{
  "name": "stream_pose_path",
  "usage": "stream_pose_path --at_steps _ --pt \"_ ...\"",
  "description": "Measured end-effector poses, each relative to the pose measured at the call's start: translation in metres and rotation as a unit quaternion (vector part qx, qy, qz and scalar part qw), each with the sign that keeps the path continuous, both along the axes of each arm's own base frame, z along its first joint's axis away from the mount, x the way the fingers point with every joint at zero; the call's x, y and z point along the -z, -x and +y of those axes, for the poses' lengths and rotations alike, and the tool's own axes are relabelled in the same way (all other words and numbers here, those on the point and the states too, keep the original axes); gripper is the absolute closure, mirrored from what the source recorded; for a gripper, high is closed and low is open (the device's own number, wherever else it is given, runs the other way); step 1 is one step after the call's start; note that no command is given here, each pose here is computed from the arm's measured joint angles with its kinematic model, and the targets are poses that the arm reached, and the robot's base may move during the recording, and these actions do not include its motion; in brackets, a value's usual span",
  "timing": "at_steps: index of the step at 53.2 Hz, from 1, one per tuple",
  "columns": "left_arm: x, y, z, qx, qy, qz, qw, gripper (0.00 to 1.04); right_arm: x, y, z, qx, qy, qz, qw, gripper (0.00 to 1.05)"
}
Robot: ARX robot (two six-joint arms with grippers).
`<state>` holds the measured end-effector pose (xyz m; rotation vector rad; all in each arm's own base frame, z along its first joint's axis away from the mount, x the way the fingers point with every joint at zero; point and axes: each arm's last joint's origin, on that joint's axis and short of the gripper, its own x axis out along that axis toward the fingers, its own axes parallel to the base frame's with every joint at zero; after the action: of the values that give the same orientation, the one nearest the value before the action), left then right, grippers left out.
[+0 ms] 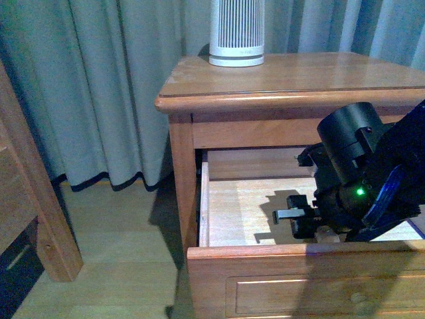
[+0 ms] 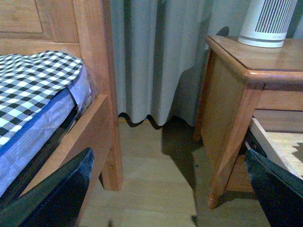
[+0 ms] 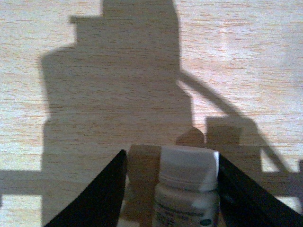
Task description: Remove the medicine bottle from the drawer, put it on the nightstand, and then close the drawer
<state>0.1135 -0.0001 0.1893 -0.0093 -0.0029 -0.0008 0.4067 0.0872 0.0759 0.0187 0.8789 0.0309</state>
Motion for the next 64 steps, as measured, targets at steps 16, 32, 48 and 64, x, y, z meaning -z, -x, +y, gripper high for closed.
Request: stream_pose_path --at_steps 16,32,48,64 --pt "0.0 0.0 0.0 0.0 0.0 0.0 1.0 0.07 -0.092 0.041 -0.013 -0.026 -0.044 -0.093 0.994 0.74" --pt "0.0 0.0 0.0 0.0 0.0 0.0 1.0 0.07 -0.244 0.007 -0.041 -0.007 -0.014 -0.285 0.958 0.74" --pt "0.0 0.0 0.0 0.0 0.0 0.0 1.0 0.07 -0.221 -0.093 -0.03 0.001 0.059 -0.285 0.957 0.4" --pt "0.0 0.0 0.0 0.0 0.0 0.0 1.0 0.07 -0.291 0.008 -0.013 -0.06 0.004 -0.389 0.919 0.14"
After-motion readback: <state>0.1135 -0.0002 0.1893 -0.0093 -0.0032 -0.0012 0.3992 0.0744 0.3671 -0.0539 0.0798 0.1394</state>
